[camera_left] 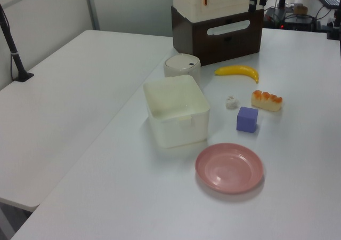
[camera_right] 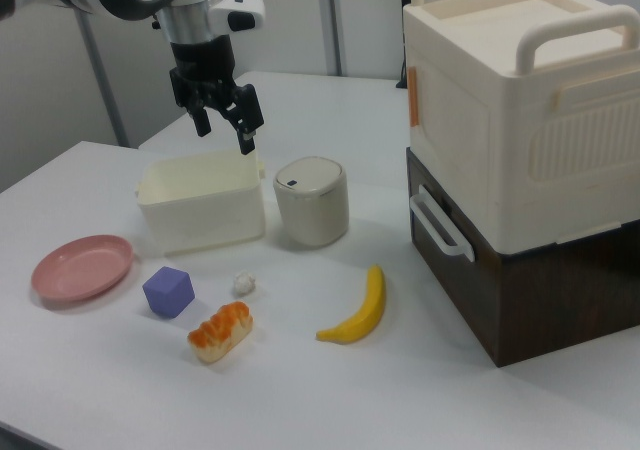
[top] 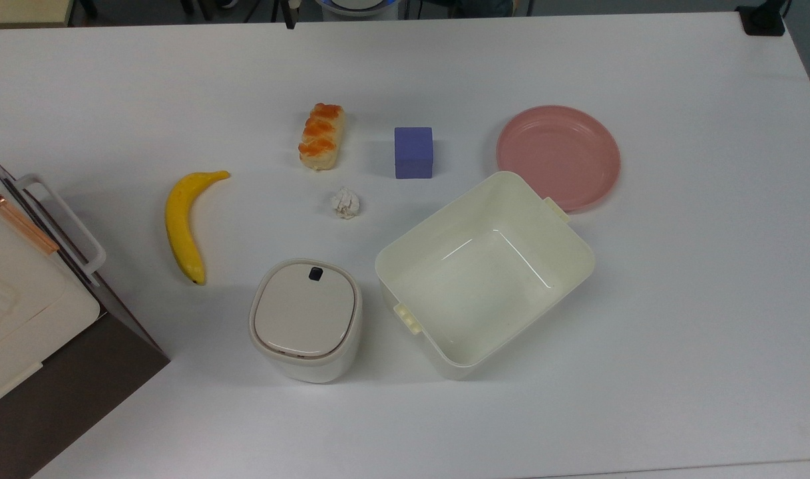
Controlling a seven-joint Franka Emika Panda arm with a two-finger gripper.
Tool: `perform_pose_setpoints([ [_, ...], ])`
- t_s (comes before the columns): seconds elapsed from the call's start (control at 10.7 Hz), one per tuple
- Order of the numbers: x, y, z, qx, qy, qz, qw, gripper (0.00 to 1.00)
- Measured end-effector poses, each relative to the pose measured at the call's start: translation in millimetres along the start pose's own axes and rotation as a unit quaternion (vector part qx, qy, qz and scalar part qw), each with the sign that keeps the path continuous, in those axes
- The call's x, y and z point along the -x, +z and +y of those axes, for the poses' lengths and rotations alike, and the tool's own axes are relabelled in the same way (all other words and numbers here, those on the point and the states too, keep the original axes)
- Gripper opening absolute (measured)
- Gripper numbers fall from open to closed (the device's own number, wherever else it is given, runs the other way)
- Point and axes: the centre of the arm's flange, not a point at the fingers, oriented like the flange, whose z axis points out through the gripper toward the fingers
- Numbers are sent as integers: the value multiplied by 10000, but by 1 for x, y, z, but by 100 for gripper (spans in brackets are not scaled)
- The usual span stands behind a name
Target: Open the trash can
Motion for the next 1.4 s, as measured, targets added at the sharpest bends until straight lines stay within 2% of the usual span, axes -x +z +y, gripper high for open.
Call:
perform_pose_setpoints([
  [0.75,0,0,1,1,80,1,10000,100],
  [1.4,0,-1,3,18,451,0,9990,100],
])
